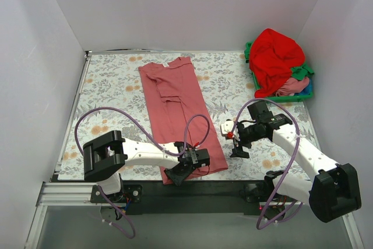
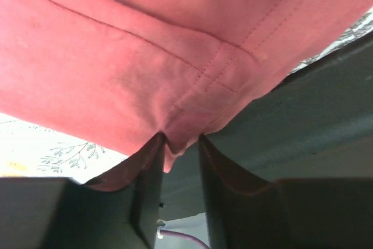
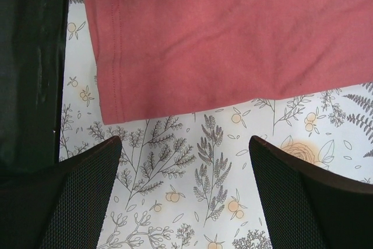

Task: Fold and stack the t-shirts
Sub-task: Fold the tshirt

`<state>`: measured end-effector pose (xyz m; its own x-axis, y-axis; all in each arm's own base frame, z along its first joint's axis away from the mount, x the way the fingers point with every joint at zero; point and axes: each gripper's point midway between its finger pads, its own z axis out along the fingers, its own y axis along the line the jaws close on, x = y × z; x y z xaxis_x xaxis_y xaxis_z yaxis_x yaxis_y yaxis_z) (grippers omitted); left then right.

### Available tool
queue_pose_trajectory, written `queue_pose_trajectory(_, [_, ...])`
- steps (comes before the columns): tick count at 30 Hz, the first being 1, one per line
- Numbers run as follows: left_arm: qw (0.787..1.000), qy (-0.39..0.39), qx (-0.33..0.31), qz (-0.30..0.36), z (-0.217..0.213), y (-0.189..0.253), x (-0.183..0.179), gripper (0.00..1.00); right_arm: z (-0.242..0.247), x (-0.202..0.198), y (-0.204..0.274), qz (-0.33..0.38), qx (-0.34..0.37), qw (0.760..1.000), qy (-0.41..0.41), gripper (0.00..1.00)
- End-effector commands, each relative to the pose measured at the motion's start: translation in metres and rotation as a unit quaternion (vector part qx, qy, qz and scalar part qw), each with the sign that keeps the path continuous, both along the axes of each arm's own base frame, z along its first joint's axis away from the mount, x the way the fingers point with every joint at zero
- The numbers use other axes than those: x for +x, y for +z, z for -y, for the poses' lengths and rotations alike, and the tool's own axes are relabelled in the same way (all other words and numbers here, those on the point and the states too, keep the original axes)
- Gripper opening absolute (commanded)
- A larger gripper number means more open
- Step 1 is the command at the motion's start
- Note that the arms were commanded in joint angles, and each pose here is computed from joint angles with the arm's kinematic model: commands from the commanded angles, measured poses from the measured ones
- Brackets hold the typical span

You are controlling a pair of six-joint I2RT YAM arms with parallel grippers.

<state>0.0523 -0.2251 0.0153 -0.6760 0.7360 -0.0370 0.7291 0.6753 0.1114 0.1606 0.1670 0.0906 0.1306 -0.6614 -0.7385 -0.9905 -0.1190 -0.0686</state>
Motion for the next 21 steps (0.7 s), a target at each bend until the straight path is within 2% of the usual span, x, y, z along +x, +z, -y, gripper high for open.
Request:
queue_pose_trajectory(1, [0.998, 0.000, -0.060, -0.011, 0.022, 0.005, -0.004, 0.32, -0.002, -0.011, -0.002, -0.016, 0.002, 1.000, 0.019, 0.96])
queue_pose_trajectory(7, [0.999, 0.004, -0.054, -0.004, 0.022, 0.003, -0.002, 0.33, -0.004, -0.014, -0.003, -0.023, 0.005, 0.999, 0.021, 0.96])
queue_pose_trajectory(12, [1.000, 0.015, -0.012, 0.001, 0.014, -0.014, -0.001, 0.26, -0.003, -0.016, -0.002, -0.021, 0.005, 1.000, 0.019, 0.96])
queue_pose_trajectory(17, [1.000, 0.021, -0.013, 0.006, 0.014, -0.014, -0.002, 0.17, -0.002, -0.017, -0.004, -0.021, 0.003, 1.000, 0.018, 0.95])
queue_pose_trajectory(21, [1.000, 0.025, -0.012, 0.002, 0.014, -0.015, -0.004, 0.15, -0.002, -0.016, -0.003, -0.019, 0.003, 1.000, 0.018, 0.95])
